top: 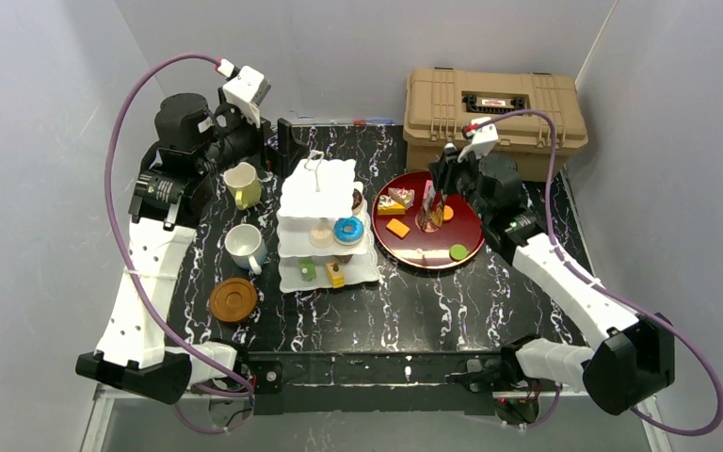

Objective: Serve the afternoon tea
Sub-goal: Place the desert on the desert table, then adjust the desert table at the center of the board.

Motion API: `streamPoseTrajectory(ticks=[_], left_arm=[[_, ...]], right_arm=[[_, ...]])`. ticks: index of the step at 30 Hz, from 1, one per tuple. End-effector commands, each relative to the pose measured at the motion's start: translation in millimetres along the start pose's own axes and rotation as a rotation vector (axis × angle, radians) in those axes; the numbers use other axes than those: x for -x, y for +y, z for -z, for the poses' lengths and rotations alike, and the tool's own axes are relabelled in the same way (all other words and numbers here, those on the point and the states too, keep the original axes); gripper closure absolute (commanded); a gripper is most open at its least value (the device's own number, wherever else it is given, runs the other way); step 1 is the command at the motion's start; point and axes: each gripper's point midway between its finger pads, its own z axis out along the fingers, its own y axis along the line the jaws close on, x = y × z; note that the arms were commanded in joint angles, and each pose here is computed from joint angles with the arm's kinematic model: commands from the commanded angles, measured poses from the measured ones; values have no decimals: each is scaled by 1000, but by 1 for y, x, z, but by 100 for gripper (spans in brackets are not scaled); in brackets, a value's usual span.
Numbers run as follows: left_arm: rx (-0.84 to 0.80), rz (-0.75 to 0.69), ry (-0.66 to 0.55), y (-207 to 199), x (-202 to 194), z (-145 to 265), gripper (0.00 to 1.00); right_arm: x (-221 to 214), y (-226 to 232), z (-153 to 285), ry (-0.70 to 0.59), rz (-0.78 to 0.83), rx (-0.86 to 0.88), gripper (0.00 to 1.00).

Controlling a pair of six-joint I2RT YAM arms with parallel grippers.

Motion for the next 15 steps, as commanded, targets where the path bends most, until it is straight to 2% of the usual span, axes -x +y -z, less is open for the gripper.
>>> streamPoseTrajectory(ticks=[1, 5, 15], left_arm=[[-35, -10, -28, -11, 8, 13, 1], [-45, -5, -16, -12, 1, 12, 1], [-62, 8, 16, -10, -16, -3, 1]], right_arm=[[-22, -35, 25, 64, 41, -175, 71], [-38, -39, 34, 77, 32, -186, 69], [-45, -47, 27, 84, 31, -228, 70]])
